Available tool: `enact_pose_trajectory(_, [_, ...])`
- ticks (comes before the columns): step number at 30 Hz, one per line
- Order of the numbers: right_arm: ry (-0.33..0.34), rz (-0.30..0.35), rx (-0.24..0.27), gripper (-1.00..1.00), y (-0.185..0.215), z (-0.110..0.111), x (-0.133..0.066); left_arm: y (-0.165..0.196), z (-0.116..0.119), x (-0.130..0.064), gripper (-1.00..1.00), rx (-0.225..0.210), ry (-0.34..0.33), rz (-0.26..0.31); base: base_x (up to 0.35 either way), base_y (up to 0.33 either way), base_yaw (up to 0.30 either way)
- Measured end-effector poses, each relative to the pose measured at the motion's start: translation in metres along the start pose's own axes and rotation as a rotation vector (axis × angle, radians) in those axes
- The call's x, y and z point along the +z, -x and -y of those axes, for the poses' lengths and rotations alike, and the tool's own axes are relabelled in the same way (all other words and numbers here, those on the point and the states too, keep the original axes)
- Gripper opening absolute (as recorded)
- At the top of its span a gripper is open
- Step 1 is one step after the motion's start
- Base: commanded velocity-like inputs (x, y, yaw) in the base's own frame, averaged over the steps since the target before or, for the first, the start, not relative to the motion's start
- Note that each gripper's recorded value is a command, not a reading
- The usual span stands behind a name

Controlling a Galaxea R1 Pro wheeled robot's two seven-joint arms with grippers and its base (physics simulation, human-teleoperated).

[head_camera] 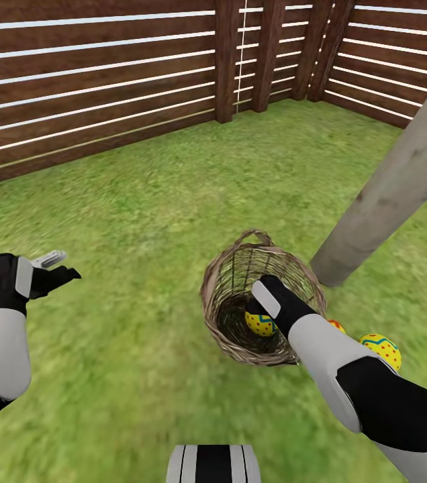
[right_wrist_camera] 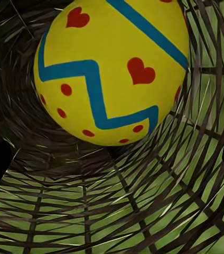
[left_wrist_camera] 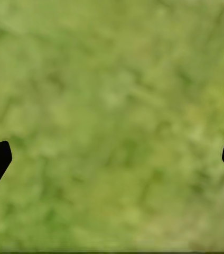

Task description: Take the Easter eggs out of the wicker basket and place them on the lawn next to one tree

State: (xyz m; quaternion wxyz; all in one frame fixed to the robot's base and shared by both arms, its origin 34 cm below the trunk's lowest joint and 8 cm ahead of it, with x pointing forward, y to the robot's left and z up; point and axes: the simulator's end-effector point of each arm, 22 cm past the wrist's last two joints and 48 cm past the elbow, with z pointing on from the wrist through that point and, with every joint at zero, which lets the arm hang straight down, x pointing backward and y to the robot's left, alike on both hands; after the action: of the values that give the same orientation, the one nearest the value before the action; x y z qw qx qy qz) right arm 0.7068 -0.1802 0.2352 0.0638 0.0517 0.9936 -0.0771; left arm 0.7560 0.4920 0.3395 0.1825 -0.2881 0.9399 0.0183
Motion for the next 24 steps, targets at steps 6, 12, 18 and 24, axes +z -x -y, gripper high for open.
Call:
enact_pose_trajectory(6, [0.000,0.000,0.000,1.00,0.000,0.000,0.000,-0.014,0.000,0.009,1.00,-0.004,-0.002,-0.039,0.000,0.000,0.000])
enact_pose_trajectory(12, [-0.002,-0.001,0.000,1.00,0.000,0.001,0.000,-0.018,0.000,0.011,1.00,-0.005,-0.003,-0.050,0.000,0.000,0.000])
enact_pose_trajectory(18, [-0.003,-0.001,0.000,1.00,0.000,0.001,0.001,-0.019,0.001,0.011,1.00,-0.005,-0.004,-0.051,0.000,0.000,0.000])
enact_pose_trajectory(24, [-0.003,-0.001,0.000,1.00,0.000,0.001,0.000,-0.019,0.001,0.011,1.00,-0.005,-0.003,-0.052,0.000,0.000,0.000])
